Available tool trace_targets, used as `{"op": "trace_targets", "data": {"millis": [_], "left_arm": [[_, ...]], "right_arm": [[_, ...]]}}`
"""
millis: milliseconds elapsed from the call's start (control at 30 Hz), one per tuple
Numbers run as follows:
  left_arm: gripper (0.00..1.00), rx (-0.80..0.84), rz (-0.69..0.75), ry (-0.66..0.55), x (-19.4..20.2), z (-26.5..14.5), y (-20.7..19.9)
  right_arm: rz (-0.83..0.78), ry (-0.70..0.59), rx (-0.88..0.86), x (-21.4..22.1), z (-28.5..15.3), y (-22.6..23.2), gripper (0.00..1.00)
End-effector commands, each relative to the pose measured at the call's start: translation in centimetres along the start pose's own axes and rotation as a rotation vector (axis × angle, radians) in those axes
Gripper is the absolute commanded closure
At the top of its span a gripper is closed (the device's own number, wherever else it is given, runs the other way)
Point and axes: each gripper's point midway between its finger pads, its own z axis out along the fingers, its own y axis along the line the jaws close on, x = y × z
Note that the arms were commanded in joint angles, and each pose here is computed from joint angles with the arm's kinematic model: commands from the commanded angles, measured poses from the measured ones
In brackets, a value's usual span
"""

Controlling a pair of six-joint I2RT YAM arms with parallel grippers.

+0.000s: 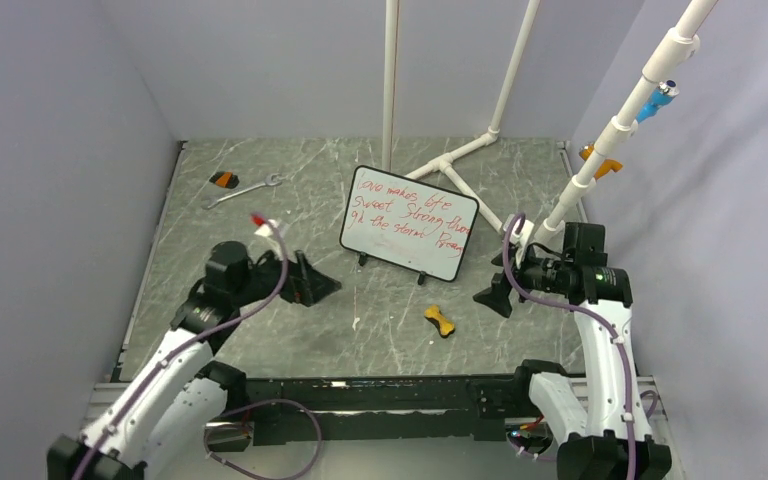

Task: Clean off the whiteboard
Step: Pick up the whiteboard eraser from the center of the board.

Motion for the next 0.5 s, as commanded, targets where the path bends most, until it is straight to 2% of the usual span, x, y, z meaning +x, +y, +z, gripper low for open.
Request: {"op": "trace_targets", "data": {"millis": [0, 200, 333, 467], "left_arm": [[0.01, -0.03, 0.148, 0.023, -0.9, 2.9, -2.9], [0.01, 0.042, 0.142, 0.129, 2.9, 7.9, -6.4], [0.01, 0.056, 0.01, 0.114, 4.3, 10.5, -7.3], [0.05, -0.073, -0.124, 0.123, 5.3, 12.3, -6.3]], "right_arm": [[-0.145, -0.061, -0.113, 0.2, 1.1, 0.9, 0.0], [-0.071, -0.102, -0.2, 0.7, 2.4, 1.1, 0.0], [-0.036, -0.041, -0.134, 1.7, 2.6, -0.2, 0.0], [-0.048, 0.028, -0.108, 2.7, 3.3, -0.3, 0.0]]}}
